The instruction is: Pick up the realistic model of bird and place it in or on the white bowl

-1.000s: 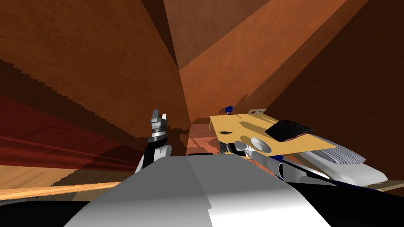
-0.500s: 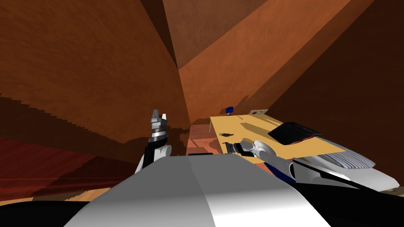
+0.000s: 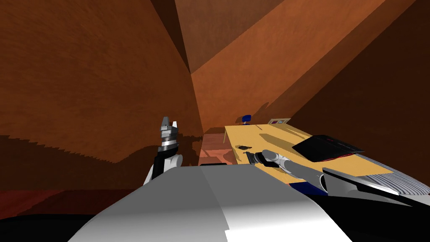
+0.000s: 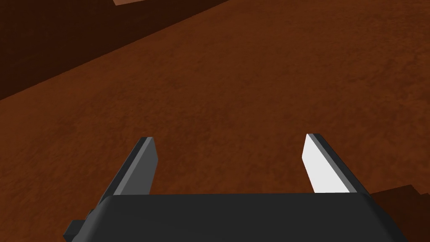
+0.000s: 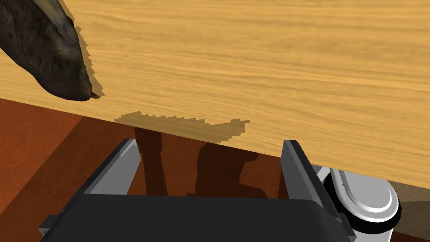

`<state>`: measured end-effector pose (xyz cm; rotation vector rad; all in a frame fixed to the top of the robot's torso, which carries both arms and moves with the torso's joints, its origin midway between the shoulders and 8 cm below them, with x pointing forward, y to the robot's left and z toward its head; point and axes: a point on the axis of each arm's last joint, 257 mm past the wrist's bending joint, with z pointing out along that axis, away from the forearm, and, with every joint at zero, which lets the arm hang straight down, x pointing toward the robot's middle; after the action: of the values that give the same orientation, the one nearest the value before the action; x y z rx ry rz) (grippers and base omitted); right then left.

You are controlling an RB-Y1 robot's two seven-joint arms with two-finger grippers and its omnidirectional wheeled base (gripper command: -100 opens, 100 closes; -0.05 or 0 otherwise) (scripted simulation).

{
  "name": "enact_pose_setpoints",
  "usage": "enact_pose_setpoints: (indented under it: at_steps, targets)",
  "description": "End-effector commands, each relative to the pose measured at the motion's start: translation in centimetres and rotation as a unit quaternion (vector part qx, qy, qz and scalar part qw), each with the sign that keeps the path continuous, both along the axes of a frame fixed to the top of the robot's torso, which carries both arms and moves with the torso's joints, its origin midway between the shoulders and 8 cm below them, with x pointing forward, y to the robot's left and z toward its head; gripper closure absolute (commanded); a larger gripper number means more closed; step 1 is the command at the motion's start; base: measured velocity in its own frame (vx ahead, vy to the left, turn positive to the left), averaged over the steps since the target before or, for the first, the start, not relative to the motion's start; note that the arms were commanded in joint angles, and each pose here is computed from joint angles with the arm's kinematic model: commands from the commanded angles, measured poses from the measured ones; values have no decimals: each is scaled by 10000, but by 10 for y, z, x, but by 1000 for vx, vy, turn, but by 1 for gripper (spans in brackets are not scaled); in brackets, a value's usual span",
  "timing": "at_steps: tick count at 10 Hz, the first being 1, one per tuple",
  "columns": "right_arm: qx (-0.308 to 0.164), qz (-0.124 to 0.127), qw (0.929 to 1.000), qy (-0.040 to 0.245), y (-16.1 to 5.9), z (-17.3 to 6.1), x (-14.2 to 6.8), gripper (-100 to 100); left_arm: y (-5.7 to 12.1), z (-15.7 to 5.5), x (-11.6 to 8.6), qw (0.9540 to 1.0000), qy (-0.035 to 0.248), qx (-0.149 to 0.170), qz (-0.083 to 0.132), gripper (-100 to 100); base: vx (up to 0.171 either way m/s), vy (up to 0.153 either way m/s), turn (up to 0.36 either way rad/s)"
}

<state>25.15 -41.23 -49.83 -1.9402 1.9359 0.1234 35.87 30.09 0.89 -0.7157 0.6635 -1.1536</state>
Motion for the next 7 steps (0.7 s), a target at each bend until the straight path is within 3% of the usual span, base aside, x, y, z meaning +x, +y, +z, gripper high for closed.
enact_pose_setpoints:
  at_steps: [1, 2, 3, 6, 7]
  targets:
    - [-107, 23, 9999, 1, -10, 3, -1, -100, 0, 0, 0, 10000, 0, 0, 0, 0, 76, 0, -2]
    - [-262, 32, 9997, 13, -25, 4, -4, -100, 0, 0, 0, 10000, 0, 0, 0, 0, 100, 0, 20]
    - [-262, 32, 9997, 13, -25, 4, -4, -100, 0, 0, 0, 10000, 0, 0, 0, 0, 117, 0, -29]
    - [-685, 48, 9976, 79, -65, 5, -17, -100, 0, 0, 0, 10000, 0, 0, 0, 0, 115, 2, 90]
    - [-685, 48, 9976, 79, -65, 5, -17, -100, 0, 0, 0, 10000, 0, 0, 0, 0, 79, 2, 41]
